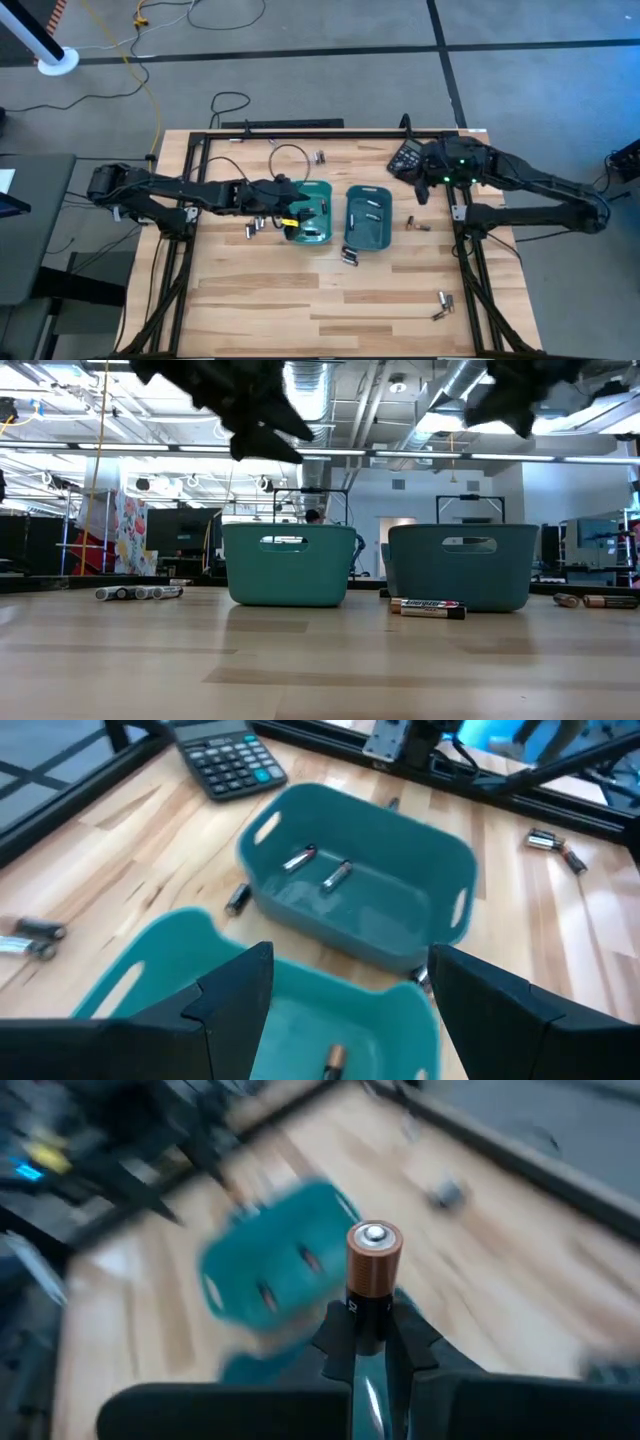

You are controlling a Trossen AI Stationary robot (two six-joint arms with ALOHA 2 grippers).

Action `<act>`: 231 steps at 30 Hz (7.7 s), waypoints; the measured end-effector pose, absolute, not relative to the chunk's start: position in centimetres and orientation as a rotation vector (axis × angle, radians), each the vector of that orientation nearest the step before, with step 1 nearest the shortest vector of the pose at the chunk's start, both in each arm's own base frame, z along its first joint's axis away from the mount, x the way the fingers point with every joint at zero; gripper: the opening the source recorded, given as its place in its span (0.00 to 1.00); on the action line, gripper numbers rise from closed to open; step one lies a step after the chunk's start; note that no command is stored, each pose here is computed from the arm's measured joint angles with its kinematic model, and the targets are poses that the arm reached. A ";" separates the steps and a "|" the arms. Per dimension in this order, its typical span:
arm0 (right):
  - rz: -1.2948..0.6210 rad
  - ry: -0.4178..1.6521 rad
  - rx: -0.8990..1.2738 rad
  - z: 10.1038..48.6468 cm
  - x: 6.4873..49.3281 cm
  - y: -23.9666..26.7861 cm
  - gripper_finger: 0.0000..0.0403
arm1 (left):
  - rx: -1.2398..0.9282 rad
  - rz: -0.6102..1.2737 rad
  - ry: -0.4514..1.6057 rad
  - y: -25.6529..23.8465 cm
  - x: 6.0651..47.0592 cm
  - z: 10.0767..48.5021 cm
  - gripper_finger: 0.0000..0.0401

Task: Sort batteries
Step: Put the black battery into the green bin, then put the silver battery into the blue bin

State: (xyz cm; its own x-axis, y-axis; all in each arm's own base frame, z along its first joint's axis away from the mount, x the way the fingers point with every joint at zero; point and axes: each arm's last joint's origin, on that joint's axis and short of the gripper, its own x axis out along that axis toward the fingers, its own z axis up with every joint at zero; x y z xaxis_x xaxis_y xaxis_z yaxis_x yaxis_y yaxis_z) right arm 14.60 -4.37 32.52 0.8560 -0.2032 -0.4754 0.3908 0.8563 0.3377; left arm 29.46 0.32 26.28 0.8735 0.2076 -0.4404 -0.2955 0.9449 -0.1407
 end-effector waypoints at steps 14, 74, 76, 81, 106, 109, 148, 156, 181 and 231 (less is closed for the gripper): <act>-0.173 0.550 0.341 28.1 28.9 -4.4 0.07 | -0.154 0.272 0.133 1.8 18.3 25.4 0.65; -0.138 1.344 0.305 18.4 47.6 -6.7 0.25 | 0.048 0.511 0.243 3.6 9.8 25.8 0.65; -0.138 1.344 0.305 18.4 47.6 -6.7 0.25 | 0.049 0.516 0.243 3.6 9.8 25.8 0.65; -0.139 1.344 0.307 18.4 47.6 -6.7 0.26 | 0.050 0.518 0.244 3.6 9.8 25.8 0.65; -0.186 1.144 0.383 30.1 42.9 -5.8 0.25 | -0.014 0.531 0.289 3.6 9.7 25.3 0.65; -0.178 1.160 0.390 30.5 41.9 -4.0 0.25 | -0.026 0.532 0.285 3.6 9.7 25.3 0.65; -0.499 0.861 0.571 17.5 25.4 24.3 0.27 | -0.155 0.095 0.438 -4.1 15.5 23.5 0.65; -0.546 0.877 0.553 12.9 26.3 25.4 0.42 | -0.190 0.036 0.439 -5.2 15.1 23.5 0.65; -0.732 0.813 0.269 8.9 29.9 20.7 0.43 | -0.170 0.026 0.475 -5.3 14.9 23.2 0.65; -0.509 1.054 0.036 13.0 36.4 13.9 0.34 | -0.145 0.028 0.487 -5.3 14.8 23.1 0.65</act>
State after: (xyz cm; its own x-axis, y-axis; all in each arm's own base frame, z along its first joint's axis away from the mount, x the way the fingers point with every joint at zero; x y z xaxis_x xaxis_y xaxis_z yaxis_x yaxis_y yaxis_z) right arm 36.39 13.89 12.97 0.3899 -0.3836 -0.8372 0.4175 0.8839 -0.2106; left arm 14.84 -5.29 23.09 0.8838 -0.0081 -0.4679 -0.0611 0.9893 -0.1324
